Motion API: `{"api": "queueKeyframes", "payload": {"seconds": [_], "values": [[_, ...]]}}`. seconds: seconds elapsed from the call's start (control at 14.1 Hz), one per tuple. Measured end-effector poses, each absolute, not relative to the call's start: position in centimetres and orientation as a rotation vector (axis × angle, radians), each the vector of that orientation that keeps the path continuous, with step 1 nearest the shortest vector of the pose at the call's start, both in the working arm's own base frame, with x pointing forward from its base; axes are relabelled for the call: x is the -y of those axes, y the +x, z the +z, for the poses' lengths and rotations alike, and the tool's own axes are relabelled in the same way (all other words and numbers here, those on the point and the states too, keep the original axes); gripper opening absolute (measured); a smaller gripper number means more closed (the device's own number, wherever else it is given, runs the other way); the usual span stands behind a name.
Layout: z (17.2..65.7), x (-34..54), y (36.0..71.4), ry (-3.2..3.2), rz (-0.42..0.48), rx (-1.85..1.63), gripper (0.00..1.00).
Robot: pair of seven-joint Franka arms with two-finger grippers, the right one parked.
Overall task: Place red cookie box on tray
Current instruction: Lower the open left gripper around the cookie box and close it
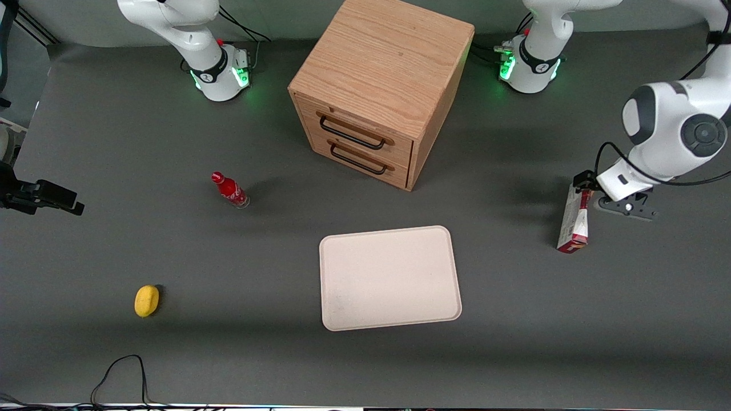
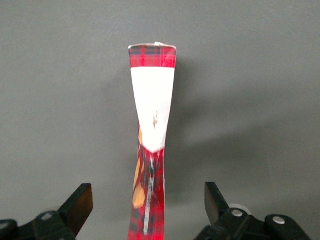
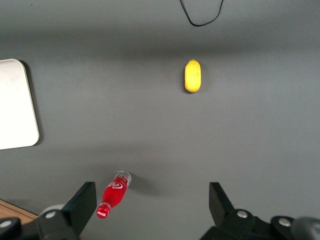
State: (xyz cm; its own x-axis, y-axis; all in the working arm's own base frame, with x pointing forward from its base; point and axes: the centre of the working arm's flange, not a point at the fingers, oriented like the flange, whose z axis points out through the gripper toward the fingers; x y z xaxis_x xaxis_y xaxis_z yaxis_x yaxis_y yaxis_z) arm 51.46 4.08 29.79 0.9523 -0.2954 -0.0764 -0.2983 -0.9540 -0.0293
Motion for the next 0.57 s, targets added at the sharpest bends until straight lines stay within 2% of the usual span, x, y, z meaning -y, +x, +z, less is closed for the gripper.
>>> {"api": "queueKeyframes", "payload": {"seconds": [0.28,0.57], "values": [[24.7,-4.4,52.4,-3.044,0.069,-0.536,1.00],[23.7,-4.5,52.3,-3.044,0.082,-0.541,0.96]]}}
